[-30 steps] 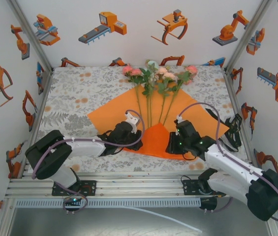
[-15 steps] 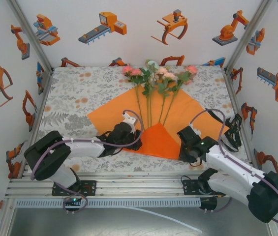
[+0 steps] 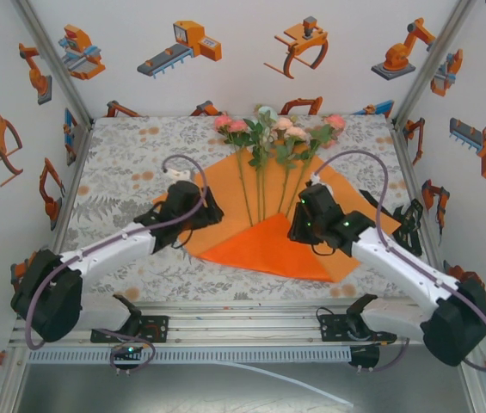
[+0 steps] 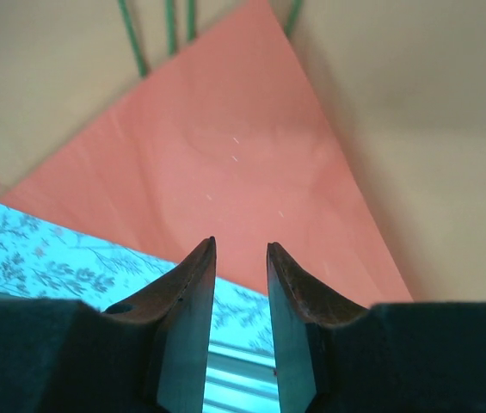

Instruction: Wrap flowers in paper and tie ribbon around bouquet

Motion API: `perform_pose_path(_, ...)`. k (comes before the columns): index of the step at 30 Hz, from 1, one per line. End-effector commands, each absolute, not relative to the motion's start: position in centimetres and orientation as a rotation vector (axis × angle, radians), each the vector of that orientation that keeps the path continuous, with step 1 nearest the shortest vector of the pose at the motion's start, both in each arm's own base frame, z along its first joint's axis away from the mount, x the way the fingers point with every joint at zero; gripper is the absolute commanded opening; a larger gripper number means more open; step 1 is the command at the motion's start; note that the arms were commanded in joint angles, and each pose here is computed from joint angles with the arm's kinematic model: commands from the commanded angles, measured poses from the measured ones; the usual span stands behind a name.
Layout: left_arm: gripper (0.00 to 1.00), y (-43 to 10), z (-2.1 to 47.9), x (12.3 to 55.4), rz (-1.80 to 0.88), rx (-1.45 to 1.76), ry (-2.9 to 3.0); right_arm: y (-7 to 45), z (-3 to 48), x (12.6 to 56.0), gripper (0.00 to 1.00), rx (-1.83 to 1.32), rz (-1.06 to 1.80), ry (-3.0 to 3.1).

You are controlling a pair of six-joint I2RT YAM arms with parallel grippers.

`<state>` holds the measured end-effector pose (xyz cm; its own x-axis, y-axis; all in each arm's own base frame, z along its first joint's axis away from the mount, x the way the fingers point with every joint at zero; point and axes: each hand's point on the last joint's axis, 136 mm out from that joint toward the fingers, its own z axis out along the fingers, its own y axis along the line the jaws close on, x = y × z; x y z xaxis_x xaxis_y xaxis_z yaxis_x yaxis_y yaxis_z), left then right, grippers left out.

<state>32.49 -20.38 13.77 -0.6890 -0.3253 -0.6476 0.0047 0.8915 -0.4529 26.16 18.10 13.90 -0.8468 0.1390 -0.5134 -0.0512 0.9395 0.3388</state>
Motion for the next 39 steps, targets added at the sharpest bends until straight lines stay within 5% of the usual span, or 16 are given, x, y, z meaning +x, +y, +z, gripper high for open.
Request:
perform_pose_path(1,0.63,-13.9,11.9,32.8,-0.408,-0.523,2.36,21.0,15.2,28.8,0.33,-0.017,0.537,2.462)
perform_pose_path(7,0.69,-3.6,9.6,34.1,-0.223,-0.915,2.251,23.0,13.8,31.0,0.34,-0.052,0.543,2.457)
perform_pose_path(13,0.73,-0.4,7.6,36.5,-0.238,-0.956,2.243,24.1,12.2,31.9,0.36,-0.084,0.536,2.491)
perform_pose_path(30,0.6,-8.3,2.4,37.2,-0.577,-0.813,2.441,24.8,8.7,31.3,0.39,-0.068,0.566,2.579)
perform_pose_path(39,0.61,-13.5,4.7,36.0,-0.945,-0.841,2.347,24.5,6.1,31.3,0.4,-0.061,0.519,2.626)
